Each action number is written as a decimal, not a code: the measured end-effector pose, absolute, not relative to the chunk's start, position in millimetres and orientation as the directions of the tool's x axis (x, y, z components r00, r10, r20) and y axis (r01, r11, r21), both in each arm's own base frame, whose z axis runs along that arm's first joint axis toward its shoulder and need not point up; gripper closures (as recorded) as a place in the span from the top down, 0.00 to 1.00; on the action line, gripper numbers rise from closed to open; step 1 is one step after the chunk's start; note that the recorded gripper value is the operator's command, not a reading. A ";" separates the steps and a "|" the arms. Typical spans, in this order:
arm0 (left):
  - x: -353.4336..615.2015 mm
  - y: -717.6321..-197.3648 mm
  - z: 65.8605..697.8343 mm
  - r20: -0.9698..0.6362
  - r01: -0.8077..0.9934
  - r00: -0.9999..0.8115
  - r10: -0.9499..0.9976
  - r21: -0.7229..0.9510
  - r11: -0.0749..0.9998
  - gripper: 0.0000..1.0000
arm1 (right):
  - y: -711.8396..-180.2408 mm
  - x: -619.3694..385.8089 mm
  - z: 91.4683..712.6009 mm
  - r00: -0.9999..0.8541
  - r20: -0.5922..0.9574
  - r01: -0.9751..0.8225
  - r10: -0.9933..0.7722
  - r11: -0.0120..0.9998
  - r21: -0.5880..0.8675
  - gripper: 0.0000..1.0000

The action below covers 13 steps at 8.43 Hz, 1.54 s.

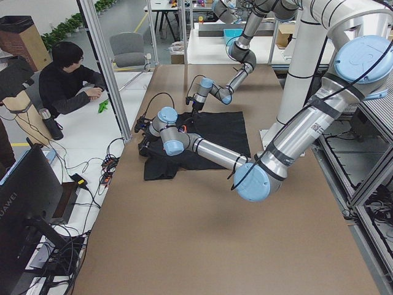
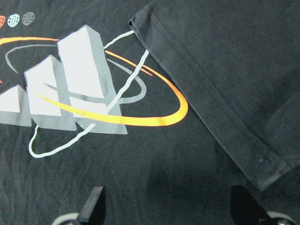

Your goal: Fold clothes

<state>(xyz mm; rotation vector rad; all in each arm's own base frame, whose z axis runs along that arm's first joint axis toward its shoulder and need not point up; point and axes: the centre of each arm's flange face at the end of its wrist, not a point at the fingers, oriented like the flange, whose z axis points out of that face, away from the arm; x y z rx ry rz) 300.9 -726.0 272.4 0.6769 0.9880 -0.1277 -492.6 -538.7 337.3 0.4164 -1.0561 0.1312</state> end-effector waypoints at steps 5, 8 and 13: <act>302.6 -720.1 300.6 -0.817 0.393 0.554 0.158 0.424 0.816 0.95 | -550.0 -416.5 297.0 0.452 0.889 -0.317 -0.076 0.918 0.239 0.94; 301.5 -703.9 356.1 -0.815 0.369 0.554 0.173 0.426 0.826 0.95 | -566.0 -386.7 287.1 0.437 0.897 -0.346 -0.067 0.908 0.236 0.94; 325.6 -737.6 371.2 -0.748 0.327 0.622 0.230 0.516 0.792 0.95 | -568.2 -381.4 285.6 0.431 0.900 -0.352 -0.068 0.906 0.237 0.94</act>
